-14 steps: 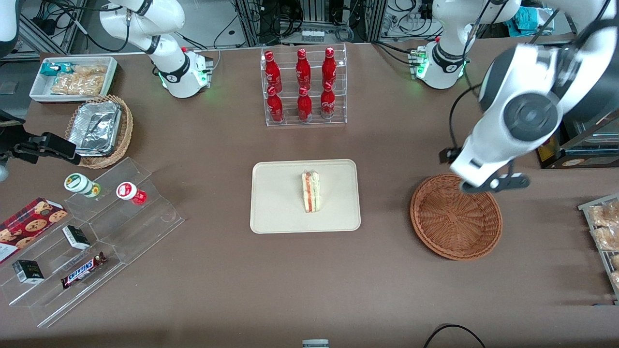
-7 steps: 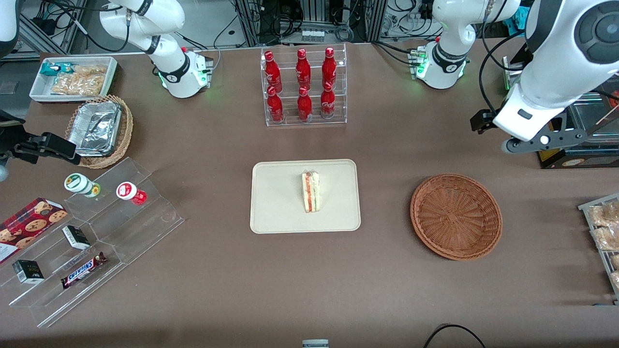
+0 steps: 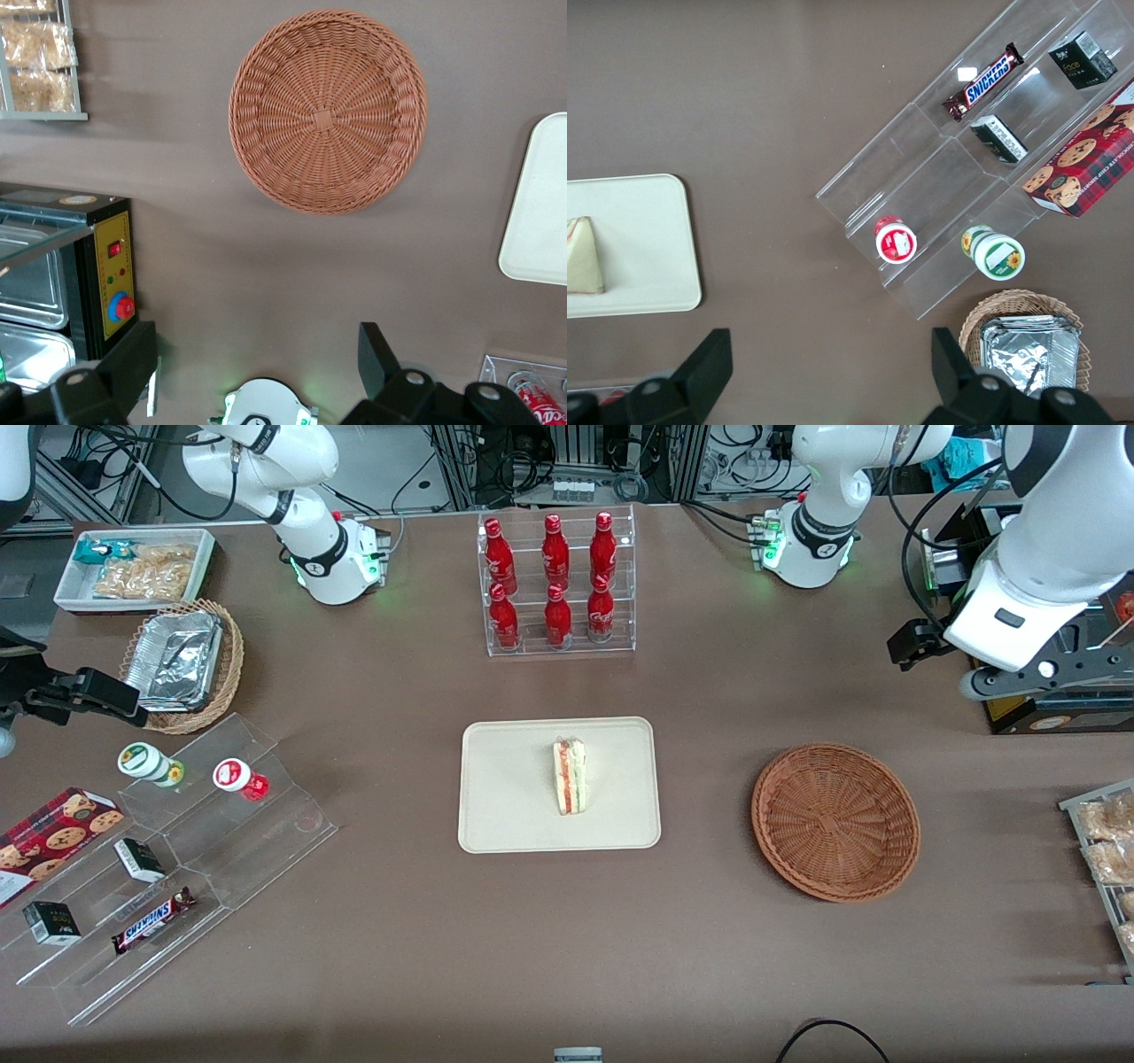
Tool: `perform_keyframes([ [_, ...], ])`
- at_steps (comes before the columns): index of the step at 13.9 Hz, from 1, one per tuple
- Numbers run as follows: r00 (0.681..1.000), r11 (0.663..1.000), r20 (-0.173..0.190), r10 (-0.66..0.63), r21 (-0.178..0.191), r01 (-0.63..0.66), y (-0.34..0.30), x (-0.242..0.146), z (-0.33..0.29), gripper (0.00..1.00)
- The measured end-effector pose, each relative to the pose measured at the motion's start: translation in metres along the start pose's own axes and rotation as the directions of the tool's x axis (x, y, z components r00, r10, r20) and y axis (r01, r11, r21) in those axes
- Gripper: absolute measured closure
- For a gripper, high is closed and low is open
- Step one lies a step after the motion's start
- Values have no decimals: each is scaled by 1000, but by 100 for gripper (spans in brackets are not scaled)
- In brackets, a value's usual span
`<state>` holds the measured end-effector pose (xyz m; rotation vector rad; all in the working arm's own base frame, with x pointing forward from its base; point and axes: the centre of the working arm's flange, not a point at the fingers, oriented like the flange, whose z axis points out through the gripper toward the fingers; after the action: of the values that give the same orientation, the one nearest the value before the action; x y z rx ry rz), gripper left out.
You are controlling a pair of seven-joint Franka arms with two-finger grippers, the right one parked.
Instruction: Place sandwich from basket to tray
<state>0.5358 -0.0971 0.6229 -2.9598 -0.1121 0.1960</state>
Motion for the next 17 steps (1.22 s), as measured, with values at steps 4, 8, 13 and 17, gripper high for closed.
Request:
perform_keyframes([
  [4, 999, 998, 25, 21, -58, -20, -34, 9, 5, 0],
  [8, 999, 998, 35, 19, -58, -17, -36, 7, 2, 0],
  [13, 999, 998, 32, 18, -58, -16, -36, 7, 1, 0],
  [17, 999, 998, 43, 18, -56, -16, -37, 5, 1, 0],
])
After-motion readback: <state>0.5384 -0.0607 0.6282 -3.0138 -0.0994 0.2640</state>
